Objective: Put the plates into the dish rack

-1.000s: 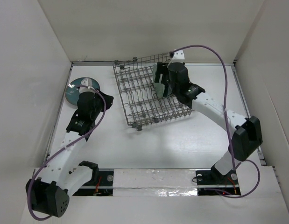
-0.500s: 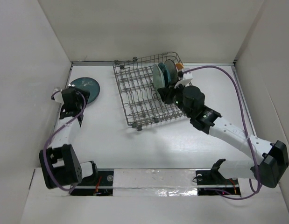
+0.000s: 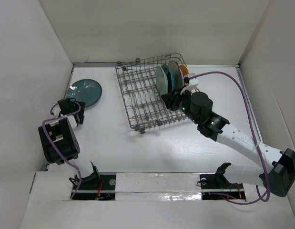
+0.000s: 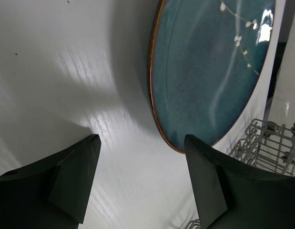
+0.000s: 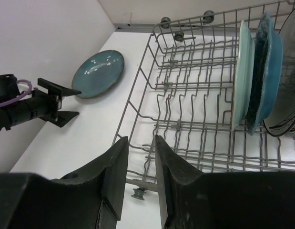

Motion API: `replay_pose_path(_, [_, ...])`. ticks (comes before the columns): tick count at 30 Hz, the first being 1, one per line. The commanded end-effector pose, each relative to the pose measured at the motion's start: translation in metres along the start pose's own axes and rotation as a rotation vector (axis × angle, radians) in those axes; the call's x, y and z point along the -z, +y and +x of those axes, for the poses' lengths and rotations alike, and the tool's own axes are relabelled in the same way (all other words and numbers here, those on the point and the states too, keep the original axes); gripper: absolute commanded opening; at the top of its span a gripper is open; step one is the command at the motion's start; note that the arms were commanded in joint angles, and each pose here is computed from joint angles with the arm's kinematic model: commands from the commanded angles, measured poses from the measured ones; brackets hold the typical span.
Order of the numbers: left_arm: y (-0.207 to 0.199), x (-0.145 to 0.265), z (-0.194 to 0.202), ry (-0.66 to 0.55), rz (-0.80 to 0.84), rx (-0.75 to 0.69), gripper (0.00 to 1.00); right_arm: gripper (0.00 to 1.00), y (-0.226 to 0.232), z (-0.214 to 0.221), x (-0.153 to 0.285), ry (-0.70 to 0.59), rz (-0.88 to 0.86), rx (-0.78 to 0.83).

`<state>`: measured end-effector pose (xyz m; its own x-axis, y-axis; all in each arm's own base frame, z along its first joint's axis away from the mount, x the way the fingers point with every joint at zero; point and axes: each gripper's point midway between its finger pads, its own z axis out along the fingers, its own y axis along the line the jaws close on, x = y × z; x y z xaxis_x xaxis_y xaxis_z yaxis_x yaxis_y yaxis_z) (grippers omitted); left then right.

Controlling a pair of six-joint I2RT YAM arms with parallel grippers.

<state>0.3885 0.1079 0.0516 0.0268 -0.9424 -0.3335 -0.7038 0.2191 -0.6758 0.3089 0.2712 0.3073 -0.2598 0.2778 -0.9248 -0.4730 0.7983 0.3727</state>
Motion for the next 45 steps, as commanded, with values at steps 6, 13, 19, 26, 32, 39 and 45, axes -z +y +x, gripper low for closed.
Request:
replay_pose_path(6, [-0.029,-0.038,0.001,0.032,0.107,0.071,0.55,0.35,0.010,0.003,-0.012,-0.007,-0.041,-0.006])
replay_pose_path(13, [-0.041,-0.045,-0.004,0.013,0.162,0.076,0.14,0.35,0.010,0.003,-0.015,-0.007,-0.040,-0.007])
replay_pose_path(19, [-0.053,-0.033,-0.008,-0.025,0.279,0.076,0.00,0.35,0.012,0.003,-0.014,-0.002,-0.047,-0.006])
replay_pose_path(26, [-0.111,0.038,-0.024,-0.080,0.543,0.047,0.00,0.38,0.033,-0.004,-0.014,-0.006,-0.114,-0.024])
replay_pose_path(32, [-0.157,0.127,-0.034,-0.106,0.757,0.029,0.00,0.62,0.073,0.000,-0.030,0.048,-0.249,-0.045])
replay_pose_path(39, [-0.163,0.216,-0.019,-0.069,0.933,-0.008,0.00,0.91,0.090,0.004,-0.062,0.088,-0.256,-0.065])
replay_pose_path(45, [-0.143,0.247,0.020,0.059,1.019,-0.104,0.00,1.00,0.106,-0.020,-0.078,0.057,-0.319,-0.087])
